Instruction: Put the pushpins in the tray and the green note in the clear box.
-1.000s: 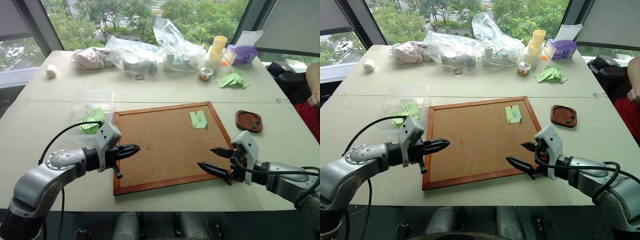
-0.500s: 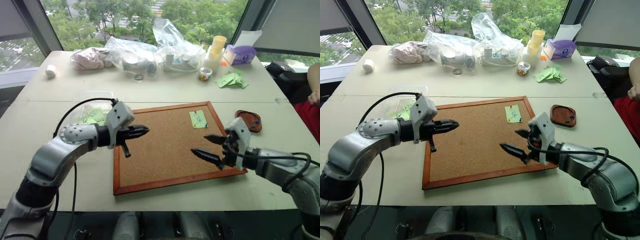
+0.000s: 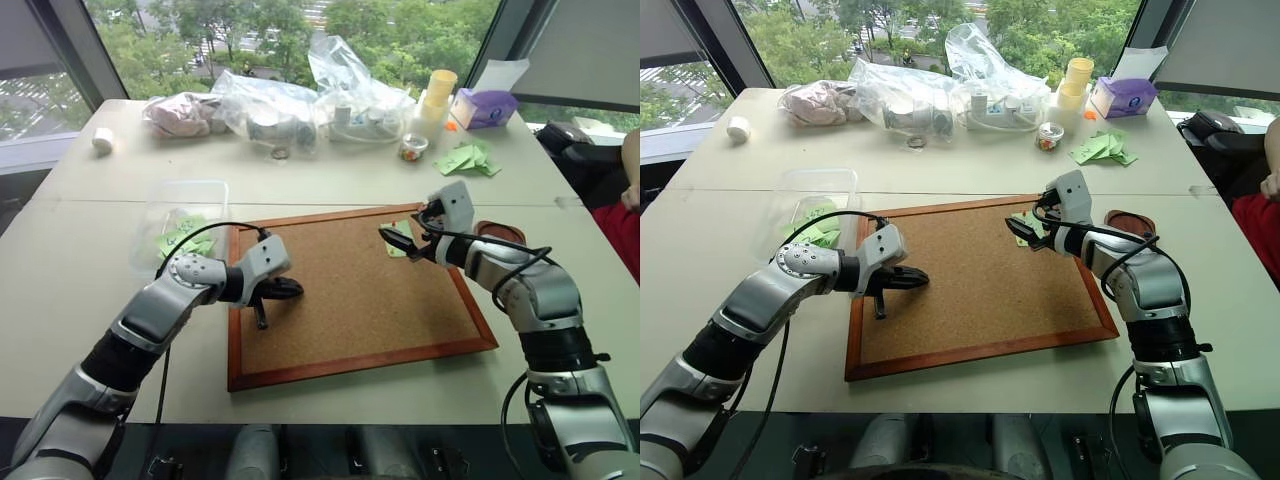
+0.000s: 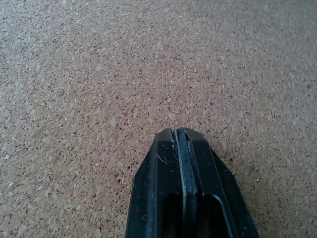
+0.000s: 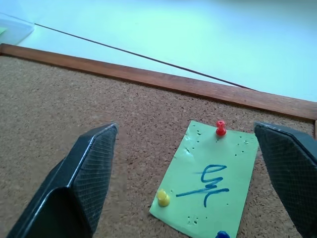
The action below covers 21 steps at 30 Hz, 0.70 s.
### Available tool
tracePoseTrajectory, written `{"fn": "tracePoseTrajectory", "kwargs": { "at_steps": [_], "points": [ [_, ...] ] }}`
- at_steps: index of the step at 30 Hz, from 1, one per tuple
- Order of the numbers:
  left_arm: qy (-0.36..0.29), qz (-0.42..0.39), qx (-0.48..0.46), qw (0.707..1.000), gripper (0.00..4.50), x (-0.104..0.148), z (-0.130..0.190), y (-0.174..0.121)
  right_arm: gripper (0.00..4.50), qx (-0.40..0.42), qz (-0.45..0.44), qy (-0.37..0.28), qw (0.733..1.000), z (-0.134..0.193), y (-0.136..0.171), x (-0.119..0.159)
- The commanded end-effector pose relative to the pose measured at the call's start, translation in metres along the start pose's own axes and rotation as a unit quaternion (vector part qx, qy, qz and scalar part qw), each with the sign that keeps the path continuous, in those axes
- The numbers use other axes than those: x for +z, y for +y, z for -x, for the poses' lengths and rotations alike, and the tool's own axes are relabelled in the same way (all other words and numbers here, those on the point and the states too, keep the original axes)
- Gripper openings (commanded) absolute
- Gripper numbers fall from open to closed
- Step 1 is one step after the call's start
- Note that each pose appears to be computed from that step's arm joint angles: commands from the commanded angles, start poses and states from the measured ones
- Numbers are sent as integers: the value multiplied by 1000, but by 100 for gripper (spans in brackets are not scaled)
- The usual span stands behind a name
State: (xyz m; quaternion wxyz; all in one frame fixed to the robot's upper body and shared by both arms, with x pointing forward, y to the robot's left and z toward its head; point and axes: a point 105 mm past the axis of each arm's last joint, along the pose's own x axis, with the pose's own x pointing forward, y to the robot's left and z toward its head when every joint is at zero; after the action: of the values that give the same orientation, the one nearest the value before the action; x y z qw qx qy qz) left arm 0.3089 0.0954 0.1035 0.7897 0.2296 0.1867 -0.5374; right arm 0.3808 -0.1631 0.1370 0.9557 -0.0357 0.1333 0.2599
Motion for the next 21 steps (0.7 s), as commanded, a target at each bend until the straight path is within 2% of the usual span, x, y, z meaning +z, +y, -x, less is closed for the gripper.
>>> {"fn": "tracePoseTrajectory", "kwargs": {
  "at_steps": [1, 13, 16, 21],
  "points": [
    [36, -13, 10, 999, 8, -12, -6, -1, 450, -3, 19, -17, 1000, -8, -6, 10],
    [18, -15, 12, 1000, 8, -6, -8, -7, 450, 0, 13, -16, 1000, -31, -15, 8],
    [17, -15, 15, 1000, 0, -6, -8, -7, 365, -3, 11, -9, 1000, -32, -17, 5],
    [14, -16, 19, 1000, 0, -4, -8, -6, 112, -4, 10, -4, 1000, -33, -18, 2]
  ]
}}
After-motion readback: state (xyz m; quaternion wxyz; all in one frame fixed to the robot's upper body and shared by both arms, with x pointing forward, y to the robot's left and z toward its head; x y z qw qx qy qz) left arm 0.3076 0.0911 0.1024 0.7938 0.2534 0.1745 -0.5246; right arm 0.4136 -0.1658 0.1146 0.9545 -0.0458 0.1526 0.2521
